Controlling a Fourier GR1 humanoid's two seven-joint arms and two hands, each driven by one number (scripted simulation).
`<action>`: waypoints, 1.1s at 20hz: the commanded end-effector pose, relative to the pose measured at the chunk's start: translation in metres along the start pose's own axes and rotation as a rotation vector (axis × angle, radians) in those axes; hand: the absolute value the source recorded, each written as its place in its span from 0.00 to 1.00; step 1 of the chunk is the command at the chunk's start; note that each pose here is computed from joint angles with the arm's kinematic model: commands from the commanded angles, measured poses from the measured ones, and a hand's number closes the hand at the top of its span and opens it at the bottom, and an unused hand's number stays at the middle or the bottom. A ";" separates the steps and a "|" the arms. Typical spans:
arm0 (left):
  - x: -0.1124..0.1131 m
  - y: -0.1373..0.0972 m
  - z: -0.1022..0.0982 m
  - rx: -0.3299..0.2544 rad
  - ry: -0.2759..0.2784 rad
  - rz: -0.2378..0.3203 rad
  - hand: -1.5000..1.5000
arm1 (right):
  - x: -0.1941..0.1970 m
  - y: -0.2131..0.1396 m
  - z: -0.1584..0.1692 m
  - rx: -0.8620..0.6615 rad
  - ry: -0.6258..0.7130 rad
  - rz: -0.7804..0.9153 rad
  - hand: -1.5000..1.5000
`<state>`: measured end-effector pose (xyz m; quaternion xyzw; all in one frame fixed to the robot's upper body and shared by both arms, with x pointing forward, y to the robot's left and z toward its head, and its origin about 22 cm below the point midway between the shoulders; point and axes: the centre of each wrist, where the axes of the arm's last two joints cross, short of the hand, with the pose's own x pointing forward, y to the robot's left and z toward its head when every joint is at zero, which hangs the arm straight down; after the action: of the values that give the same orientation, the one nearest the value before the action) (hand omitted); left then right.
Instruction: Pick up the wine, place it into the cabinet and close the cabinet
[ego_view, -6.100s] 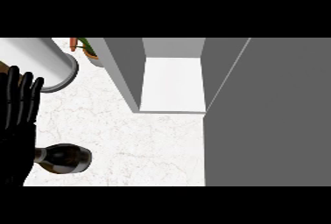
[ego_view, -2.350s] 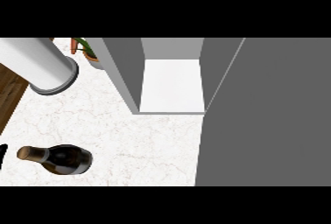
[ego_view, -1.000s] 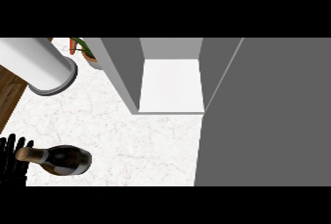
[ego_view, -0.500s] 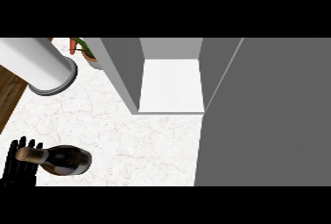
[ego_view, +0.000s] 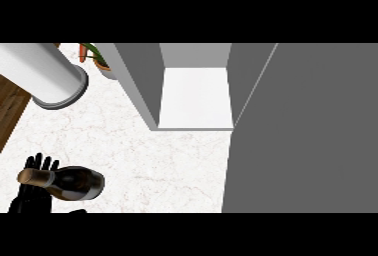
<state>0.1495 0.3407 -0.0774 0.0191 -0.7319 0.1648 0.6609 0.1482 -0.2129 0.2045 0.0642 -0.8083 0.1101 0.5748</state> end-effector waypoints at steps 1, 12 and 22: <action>-0.007 0.010 -0.003 -0.004 0.004 0.000 0.00 | 0.023 -0.005 0.027 0.021 -0.060 -0.029 0.00; -0.034 0.005 -0.007 -0.015 0.014 0.025 0.00 | 0.025 0.001 0.029 0.019 -0.077 -0.028 0.00; -0.049 -0.006 -0.021 -0.067 0.013 0.140 1.00 | 0.036 0.004 0.026 0.033 -0.068 -0.039 0.00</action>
<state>0.1728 0.3388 -0.1179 -0.0273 -0.7327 0.1850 0.6544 0.1509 -0.2131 0.2091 0.0598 -0.8108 0.1127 0.5712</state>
